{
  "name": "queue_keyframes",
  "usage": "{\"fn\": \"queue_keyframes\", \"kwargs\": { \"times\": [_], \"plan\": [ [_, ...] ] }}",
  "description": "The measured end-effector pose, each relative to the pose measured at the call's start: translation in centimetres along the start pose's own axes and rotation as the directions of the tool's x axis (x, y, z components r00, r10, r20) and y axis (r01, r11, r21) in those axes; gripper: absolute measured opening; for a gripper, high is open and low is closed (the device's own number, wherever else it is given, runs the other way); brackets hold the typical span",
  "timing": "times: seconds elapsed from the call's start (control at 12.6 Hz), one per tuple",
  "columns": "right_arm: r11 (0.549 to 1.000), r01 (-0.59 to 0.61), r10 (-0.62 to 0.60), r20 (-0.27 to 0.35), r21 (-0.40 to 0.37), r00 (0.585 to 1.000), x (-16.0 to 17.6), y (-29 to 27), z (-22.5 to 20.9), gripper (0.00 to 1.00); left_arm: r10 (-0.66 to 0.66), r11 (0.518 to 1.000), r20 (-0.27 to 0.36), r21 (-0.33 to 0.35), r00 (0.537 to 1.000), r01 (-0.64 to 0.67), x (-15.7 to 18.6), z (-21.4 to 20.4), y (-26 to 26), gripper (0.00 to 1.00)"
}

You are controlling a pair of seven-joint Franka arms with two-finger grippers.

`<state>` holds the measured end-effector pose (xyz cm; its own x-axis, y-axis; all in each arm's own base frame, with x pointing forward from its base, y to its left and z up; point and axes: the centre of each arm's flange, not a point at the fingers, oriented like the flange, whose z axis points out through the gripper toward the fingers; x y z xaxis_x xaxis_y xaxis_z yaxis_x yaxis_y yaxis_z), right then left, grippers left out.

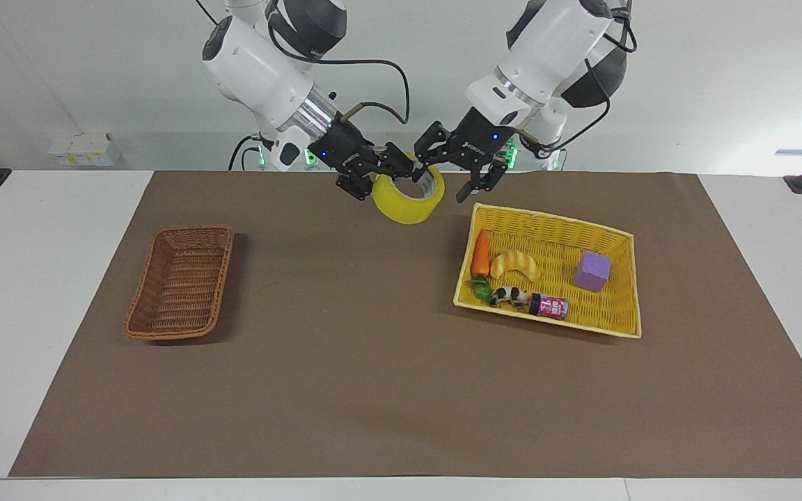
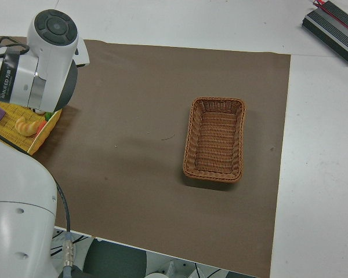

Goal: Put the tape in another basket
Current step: 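Carry the tape with the right gripper while the left gripper withdraws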

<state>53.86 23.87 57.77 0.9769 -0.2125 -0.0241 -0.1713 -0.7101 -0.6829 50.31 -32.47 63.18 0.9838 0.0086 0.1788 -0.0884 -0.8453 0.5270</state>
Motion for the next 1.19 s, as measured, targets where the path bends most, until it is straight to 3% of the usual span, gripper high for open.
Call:
{"fn": "queue_keyframes", "kwargs": {
  "times": [0.24,0.4,0.63,0.95,1.11,1.19],
  "plan": [
    [1.000,-0.007,0.007,-0.010,0.002,1.000,0.4,0.3,-0.5,0.06,-0.050,0.999,-0.058,0.003,0.997,0.050,1.6,-4.1,-2.8,1.00],
    [1.000,-0.029,0.029,-0.040,0.009,0.999,1.9,1.4,-2.5,0.05,-0.084,0.996,-0.055,0.035,0.995,0.086,2.5,-5.5,-5.4,1.00],
    [0.999,-0.051,0.051,-0.060,0.010,0.997,4.6,4.6,-8.0,0.04,-0.071,0.977,-0.043,0.200,0.997,0.078,3.1,-6.2,-9.2,1.00],
    [0.994,-0.110,0.111,-0.143,0.018,0.983,7.7,10.2,-14.7,0.03,-0.051,0.918,-0.069,0.390,0.996,0.074,4.0,-7.8,-13.4,1.00],
    [0.985,-0.170,0.164,-0.162,-0.021,0.973,8.7,14.3,-17.3,0.03,-0.037,0.865,-0.074,0.496,0.997,0.069,4.2,-9.0,-15.3,1.00],
    [0.977,-0.208,0.196,-0.169,-0.052,0.966,9.1,16.9,-17.8,0.02,-0.038,0.854,-0.079,0.516,0.996,0.073,4.4,-10.1,-16.2,1.00]
  ]
}}
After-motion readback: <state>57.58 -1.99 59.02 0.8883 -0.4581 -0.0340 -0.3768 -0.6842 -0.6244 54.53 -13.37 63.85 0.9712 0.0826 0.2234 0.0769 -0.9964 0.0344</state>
